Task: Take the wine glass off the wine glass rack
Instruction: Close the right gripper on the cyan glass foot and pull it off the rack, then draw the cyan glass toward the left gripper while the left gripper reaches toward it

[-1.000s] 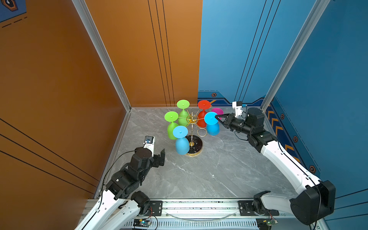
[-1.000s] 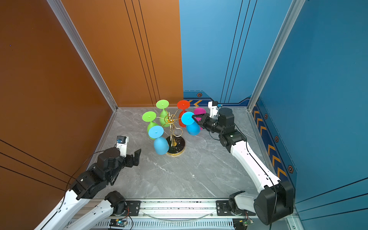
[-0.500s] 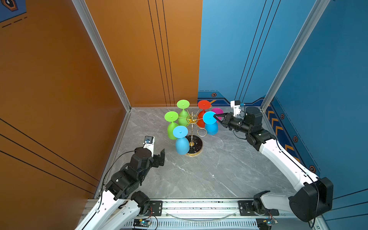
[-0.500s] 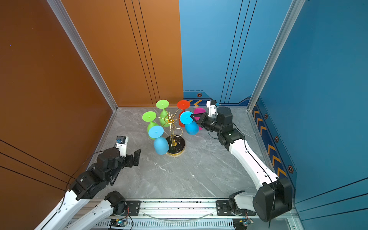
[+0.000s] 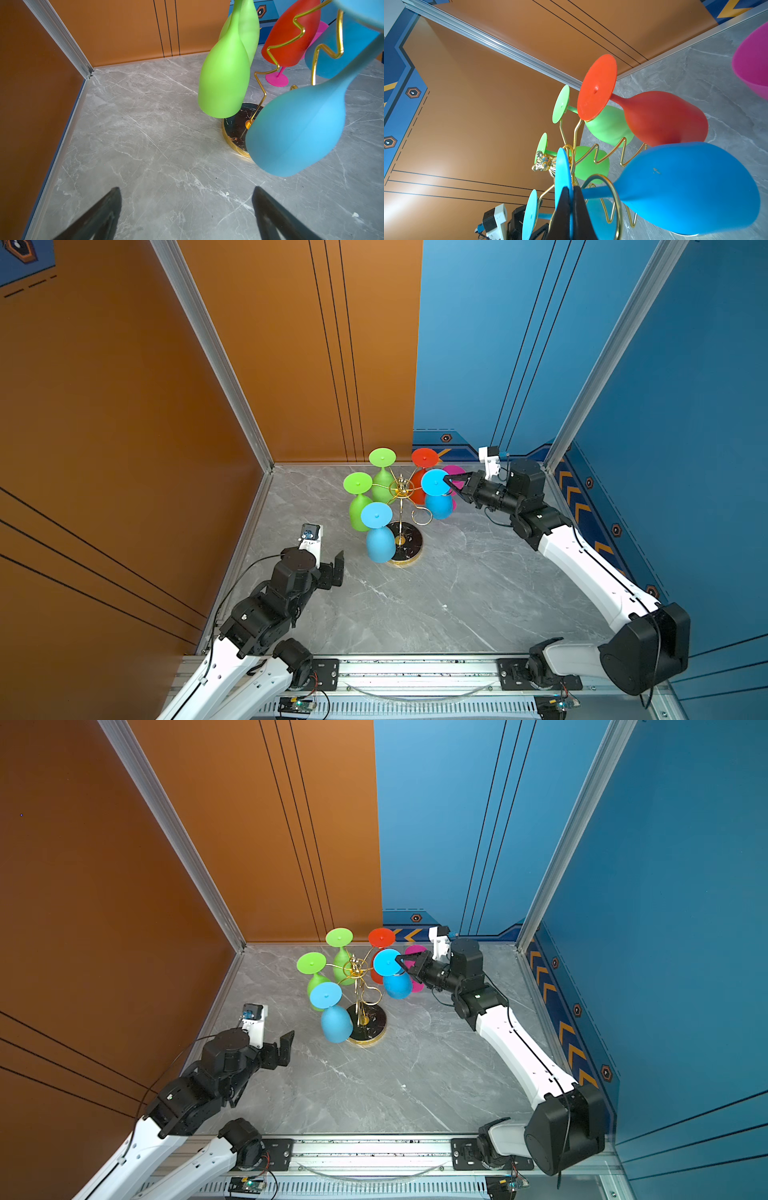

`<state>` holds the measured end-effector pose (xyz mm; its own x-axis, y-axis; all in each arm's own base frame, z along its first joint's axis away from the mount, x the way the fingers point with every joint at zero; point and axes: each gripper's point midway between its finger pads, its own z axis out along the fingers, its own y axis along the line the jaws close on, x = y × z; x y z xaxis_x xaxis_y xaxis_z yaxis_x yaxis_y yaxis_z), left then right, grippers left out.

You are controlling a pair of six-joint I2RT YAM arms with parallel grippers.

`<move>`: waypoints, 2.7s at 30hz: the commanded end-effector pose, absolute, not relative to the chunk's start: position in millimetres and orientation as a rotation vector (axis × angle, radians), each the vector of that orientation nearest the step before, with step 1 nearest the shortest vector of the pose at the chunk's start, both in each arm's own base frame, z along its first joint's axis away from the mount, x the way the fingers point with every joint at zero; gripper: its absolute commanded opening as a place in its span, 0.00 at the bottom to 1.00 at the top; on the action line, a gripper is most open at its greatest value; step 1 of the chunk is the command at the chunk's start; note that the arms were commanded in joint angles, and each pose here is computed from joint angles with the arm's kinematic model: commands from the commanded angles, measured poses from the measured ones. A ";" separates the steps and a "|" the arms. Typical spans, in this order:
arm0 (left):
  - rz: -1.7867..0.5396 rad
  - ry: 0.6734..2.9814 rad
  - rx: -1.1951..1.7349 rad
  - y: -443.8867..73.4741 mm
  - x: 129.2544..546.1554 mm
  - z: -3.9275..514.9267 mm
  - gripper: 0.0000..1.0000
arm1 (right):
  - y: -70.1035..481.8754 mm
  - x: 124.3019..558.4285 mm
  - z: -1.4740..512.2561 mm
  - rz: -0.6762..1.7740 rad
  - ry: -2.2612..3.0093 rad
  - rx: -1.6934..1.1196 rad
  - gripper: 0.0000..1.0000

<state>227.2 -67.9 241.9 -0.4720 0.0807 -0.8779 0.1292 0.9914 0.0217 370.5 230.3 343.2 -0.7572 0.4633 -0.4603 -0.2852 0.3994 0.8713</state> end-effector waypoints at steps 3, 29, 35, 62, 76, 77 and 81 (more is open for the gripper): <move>-0.064 2.062 0.148 -67.5 227.3 239.5 0.98 | 240.5 369.3 369.4 1.461 1.915 0.081 0.00; -0.242 2.057 0.196 -87.5 215.3 245.7 0.98 | 236.1 325.8 380.5 1.409 1.940 -0.050 0.00; -0.342 2.023 0.177 -91.9 205.2 269.2 0.99 | 234.8 313.0 376.9 1.427 1.951 -0.071 0.00; -1.120 1.992 0.378 -188.4 161.4 316.8 0.98 | 214.0 222.4 328.8 1.321 2.063 -0.366 0.00; -1.443 1.908 0.440 -229.3 159.3 322.5 0.80 | 237.7 177.4 310.4 1.388 2.047 -0.629 0.00; -1.458 1.892 0.453 -232.3 158.9 325.0 0.76 | 240.9 174.0 309.9 1.392 2.042 -0.651 0.00; -1.492 1.902 0.499 -241.7 154.3 321.4 0.65 | 253.2 162.0 311.3 1.411 2.011 -0.730 0.00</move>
